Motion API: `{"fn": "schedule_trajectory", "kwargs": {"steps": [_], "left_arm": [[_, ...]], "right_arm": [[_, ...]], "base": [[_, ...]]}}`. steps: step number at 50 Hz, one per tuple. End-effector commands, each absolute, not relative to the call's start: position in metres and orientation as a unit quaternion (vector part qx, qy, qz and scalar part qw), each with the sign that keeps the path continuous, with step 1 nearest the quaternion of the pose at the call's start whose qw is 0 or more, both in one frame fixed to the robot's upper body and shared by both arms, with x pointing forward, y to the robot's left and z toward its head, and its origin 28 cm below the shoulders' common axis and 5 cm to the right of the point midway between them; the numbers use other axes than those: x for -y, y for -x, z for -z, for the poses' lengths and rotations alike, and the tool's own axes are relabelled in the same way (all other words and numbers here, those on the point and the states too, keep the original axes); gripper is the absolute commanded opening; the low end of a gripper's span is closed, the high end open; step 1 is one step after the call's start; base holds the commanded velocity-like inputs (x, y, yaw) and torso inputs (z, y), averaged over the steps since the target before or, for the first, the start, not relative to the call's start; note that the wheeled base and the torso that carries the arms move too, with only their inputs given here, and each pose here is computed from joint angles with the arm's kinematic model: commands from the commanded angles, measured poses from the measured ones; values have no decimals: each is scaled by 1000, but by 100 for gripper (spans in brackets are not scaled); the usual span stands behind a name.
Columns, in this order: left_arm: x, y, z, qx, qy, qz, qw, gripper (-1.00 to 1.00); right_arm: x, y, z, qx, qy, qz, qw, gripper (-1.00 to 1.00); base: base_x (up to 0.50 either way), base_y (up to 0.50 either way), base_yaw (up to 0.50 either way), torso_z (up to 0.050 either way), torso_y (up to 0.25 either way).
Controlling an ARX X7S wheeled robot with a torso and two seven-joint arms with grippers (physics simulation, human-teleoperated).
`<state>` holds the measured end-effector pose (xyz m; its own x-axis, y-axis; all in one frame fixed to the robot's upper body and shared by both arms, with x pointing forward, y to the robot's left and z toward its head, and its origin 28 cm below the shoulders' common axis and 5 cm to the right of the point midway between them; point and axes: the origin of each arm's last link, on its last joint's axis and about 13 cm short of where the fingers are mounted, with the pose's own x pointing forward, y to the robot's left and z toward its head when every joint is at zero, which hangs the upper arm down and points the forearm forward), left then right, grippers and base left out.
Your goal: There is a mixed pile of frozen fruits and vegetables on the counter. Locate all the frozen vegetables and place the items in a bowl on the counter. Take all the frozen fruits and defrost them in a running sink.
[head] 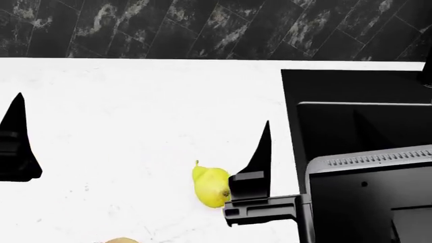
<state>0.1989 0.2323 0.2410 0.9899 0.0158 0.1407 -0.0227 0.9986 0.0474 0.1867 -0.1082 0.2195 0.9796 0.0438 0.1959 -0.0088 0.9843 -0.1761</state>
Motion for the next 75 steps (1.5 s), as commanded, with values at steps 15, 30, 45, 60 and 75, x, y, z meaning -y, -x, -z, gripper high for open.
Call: {"fn": "schedule_trajectory", "kwargs": {"steps": [15, 30, 45, 60, 75], "left_arm": [[-231, -203, -237, 69, -14, -7, 998, 100], [-235, -204, -241, 77, -12, -20, 997, 100], [-241, -202, -243, 84, -8, -32, 996, 100], [-244, -202, -246, 87, -4, -36, 996, 100], [-244, -204, -245, 87, -6, -40, 995, 100]], "right_arm": [[107, -199, -228, 33, 47, -117, 992, 100], [111, -221, -225, -95, 25, -208, 973, 100], [103, -248, -211, -178, 15, -250, 952, 100], [106, -270, -199, -219, 17, -243, 945, 100], [107, -284, -182, -261, 29, -239, 935, 100]], "base": [[33, 14, 0, 0, 2], [0, 0, 0, 0, 0], [0, 0, 0, 0, 0], [0, 0, 0, 0, 0], [0, 0, 0, 0, 0]]}}
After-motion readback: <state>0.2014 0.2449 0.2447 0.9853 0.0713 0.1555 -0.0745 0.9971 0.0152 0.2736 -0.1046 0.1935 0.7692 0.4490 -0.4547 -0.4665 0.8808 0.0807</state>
